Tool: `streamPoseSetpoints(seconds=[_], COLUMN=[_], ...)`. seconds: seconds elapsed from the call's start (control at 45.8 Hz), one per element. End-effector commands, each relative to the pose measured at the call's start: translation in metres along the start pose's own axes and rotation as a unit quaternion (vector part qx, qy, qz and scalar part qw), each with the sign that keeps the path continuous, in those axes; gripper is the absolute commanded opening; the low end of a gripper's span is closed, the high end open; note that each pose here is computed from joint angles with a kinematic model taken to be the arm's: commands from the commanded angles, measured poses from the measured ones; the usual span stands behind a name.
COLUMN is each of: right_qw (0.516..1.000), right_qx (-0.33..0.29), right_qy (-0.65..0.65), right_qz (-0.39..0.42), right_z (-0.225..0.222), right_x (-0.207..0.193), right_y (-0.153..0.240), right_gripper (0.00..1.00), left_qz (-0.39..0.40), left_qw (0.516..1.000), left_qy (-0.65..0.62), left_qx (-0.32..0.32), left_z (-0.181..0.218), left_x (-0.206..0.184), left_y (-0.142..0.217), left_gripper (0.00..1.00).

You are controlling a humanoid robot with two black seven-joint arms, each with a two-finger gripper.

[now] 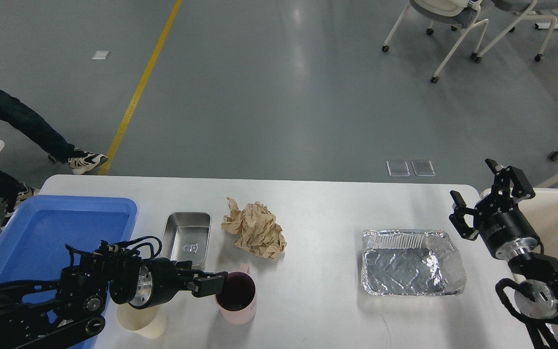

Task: Tidy desktop
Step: 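Reach the left gripper to the pink cup and grasp it, then lift the pink cup and place it in the blue bin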

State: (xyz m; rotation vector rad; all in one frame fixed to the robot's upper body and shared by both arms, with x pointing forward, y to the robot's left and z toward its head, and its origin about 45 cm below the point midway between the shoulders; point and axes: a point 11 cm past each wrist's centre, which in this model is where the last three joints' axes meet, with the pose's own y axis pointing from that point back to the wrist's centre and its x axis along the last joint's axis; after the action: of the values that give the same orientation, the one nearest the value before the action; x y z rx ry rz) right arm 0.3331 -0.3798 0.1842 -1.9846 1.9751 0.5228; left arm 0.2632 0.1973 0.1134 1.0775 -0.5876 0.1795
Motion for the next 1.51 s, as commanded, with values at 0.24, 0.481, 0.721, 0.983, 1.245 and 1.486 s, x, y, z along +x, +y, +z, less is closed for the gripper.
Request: streamPoseSetpoints(seconds=[0.24, 0.481, 0.721, 0.983, 1.245, 1.486], right_qw=[1.000, 1.000, 1.000, 1.000, 1.000, 1.000], right_qx=[0.002, 0.009, 0.012, 0.012, 0.013, 0.013], right_qy=[0.000, 0.003, 0.003, 0.003, 0.004, 0.004], right_qz=[0.003, 0.005, 0.005, 0.007, 0.009, 0.009], right_z=[-0.001, -0.005, -0.007, -0.006, -0.008, -0.008], right_x=[0.002, 0.004, 0.004, 0.004, 0.004, 0.003], right_y=[0.000, 0.001, 0.000, 0.000, -0.001, -0.001], right_gripper=[1.00, 1.00, 1.00, 1.00, 1.00, 1.00], left_qz=[-0.004, -0.007, -0.011, -0.014, 0.001, 0.037], left_qw=[0.999, 0.998, 0.998, 0.998, 0.999, 0.998], left_qy=[-0.032, -0.068, -0.063, -0.058, -0.047, -0.051], left_qx=[0.004, 0.017, 0.028, 0.034, 0.018, 0.014], left_z=[0.007, 0.010, 0.005, -0.003, -0.002, 0.000], left_x=[-0.011, -0.019, -0.019, -0.019, 0.019, 0.095], left_y=[-0.022, -0.034, -0.038, -0.035, -0.007, 0.037], left_gripper=[0.89, 0.62, 0.23, 0.02, 0.02, 0.02])
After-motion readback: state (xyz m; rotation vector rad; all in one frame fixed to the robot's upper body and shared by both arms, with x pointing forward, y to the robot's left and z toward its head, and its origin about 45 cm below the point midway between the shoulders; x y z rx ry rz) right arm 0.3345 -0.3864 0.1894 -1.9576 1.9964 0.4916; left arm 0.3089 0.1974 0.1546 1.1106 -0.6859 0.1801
